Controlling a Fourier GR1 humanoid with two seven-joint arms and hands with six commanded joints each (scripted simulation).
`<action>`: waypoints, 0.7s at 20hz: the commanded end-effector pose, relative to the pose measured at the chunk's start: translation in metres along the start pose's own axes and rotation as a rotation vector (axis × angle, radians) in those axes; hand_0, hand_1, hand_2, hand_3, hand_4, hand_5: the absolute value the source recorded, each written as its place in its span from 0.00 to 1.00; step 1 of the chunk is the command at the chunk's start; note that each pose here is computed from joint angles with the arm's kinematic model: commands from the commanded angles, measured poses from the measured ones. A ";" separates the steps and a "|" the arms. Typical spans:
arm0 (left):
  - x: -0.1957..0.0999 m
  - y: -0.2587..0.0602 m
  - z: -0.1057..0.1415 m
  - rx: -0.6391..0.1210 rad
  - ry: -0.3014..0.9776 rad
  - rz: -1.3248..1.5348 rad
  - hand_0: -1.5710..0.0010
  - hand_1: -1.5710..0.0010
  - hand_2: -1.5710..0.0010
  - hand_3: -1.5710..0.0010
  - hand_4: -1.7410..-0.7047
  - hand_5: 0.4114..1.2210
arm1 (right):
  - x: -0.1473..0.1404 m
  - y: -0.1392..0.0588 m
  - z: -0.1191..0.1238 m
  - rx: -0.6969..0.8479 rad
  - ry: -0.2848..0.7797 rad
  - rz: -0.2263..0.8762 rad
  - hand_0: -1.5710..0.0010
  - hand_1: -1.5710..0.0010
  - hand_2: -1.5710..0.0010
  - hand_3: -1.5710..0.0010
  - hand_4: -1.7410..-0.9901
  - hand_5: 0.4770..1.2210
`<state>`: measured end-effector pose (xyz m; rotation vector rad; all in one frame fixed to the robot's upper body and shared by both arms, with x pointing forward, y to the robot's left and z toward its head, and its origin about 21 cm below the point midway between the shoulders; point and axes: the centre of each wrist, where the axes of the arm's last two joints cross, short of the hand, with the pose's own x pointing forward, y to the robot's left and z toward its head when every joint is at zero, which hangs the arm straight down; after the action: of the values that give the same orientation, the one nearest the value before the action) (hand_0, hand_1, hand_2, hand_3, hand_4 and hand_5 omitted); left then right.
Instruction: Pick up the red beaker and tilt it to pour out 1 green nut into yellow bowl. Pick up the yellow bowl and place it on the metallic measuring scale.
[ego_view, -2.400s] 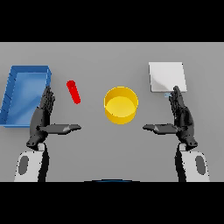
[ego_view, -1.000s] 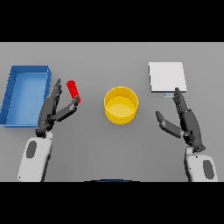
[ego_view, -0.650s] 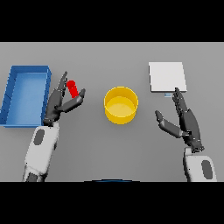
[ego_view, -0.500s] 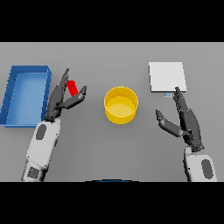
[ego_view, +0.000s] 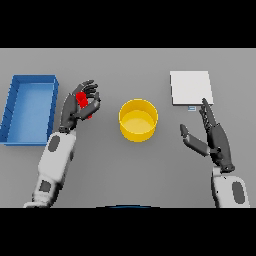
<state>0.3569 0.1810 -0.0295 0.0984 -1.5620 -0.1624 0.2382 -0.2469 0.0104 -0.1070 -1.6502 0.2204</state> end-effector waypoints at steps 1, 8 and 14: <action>0.001 -0.001 -0.003 0.012 -0.006 0.019 0.50 0.52 0.52 0.59 0.31 0.57 | 0.000 0.003 -0.001 0.000 0.010 -0.002 1.00 1.00 1.00 1.00 0.60 0.23; 0.000 -0.007 -0.007 0.000 -0.059 0.008 0.11 0.11 0.11 0.20 0.15 0.91 | 0.000 0.000 0.000 -0.008 0.013 0.001 1.00 1.00 1.00 1.00 0.60 0.23; 0.014 -0.008 -0.006 -0.006 -0.093 -0.028 0.03 0.03 0.03 0.05 0.23 0.98 | -0.004 0.003 0.001 0.004 0.010 0.005 1.00 1.00 1.00 1.00 0.60 0.24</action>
<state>0.3627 0.1700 -0.0173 0.1089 -1.6546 -0.1972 0.2379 -0.2450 0.0058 -0.1098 -1.6363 0.2263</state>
